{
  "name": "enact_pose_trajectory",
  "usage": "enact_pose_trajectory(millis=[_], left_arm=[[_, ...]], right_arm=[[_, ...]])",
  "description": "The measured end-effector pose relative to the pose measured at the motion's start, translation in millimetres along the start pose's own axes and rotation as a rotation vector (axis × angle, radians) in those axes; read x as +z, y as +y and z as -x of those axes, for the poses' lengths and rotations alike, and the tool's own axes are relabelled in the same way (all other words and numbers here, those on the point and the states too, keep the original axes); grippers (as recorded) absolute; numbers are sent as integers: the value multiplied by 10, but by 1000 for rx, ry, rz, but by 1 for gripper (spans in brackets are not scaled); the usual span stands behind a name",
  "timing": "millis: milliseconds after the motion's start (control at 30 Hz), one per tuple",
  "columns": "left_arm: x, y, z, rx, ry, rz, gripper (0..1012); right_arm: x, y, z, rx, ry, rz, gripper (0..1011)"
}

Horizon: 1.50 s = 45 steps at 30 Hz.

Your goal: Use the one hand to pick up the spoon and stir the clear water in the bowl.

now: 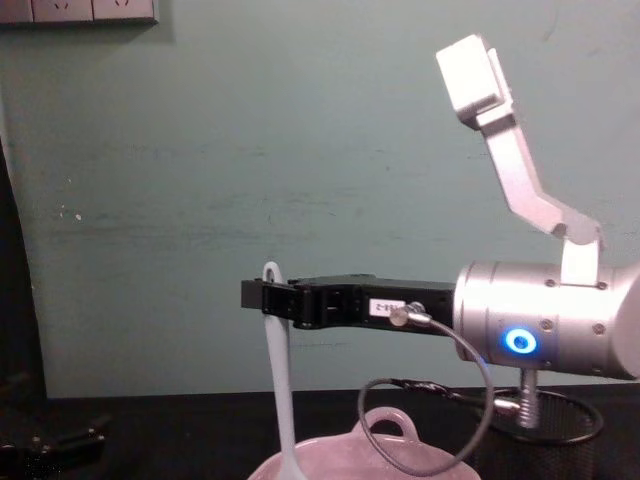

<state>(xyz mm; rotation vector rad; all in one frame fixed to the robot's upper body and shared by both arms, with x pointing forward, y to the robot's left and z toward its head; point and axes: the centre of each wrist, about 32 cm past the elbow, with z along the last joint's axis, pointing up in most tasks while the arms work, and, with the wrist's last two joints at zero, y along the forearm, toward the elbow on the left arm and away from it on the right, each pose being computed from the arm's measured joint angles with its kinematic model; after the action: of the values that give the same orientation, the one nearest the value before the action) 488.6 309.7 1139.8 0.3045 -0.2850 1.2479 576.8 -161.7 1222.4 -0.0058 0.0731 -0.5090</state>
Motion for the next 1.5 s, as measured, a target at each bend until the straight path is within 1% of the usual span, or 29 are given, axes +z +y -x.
enact_pose_trajectory(millis=[67, 167, 300, 367, 400, 500, 600, 733, 800, 933, 1033, 1167, 1300, 1333, 1500], left_arm=[[0, 0, 0, 0, 0, 0, 1011], [0, 0, 0, 0, 0, 0, 1011], [0, 0, 0, 0, 0, 0, 1011], [0, 0, 0, 0, 0, 0, 1011], [0, 0, 0, 0, 0, 0, 1011], [0, 0, 0, 0, 0, 0, 1011], [0, 0, 0, 0, 0, 0, 1011], [0, 0, 0, 0, 0, 0, 1011], [0, 0, 0, 0, 0, 0, 1011], [0, 0, 0, 0, 0, 0, 1011], [0, 0, 0, 0, 0, 0, 1011], [0, 0, 0, 0, 0, 0, 1011], [0, 0, 0, 0, 0, 0, 1011], [0, 0, 0, 0, 0, 0, 1011], [0, 0, 0, 0, 0, 0, 1011]], right_arm=[[1, 33, -27, 0, 1, 1, 109], [-7, 92, -103, -9, 6, 3, 109], [-5, 116, -169, -23, 9, 1, 109], [-3, 113, -222, -38, 9, 0, 109], [4, 105, -252, -47, 9, -3, 109], [12, 81, -287, -58, 9, -8, 109], [25, 20, -326, -81, 5, -11, 109], [23, -47, -345, -99, 3, -12, 109], [21, -108, -355, -114, 3, -12, 109], [-2, -229, -338, -135, 3, -5, 109], [-11, -280, -318, -140, 2, -1, 109], [-31, -344, -246, -140, -1, 2, 109], [-46, -361, -180, -132, -1, 1, 109], [-48, -356, -155, -126, -1, 0, 109], [-45, -324, -96, -109, -7, -2, 109]])
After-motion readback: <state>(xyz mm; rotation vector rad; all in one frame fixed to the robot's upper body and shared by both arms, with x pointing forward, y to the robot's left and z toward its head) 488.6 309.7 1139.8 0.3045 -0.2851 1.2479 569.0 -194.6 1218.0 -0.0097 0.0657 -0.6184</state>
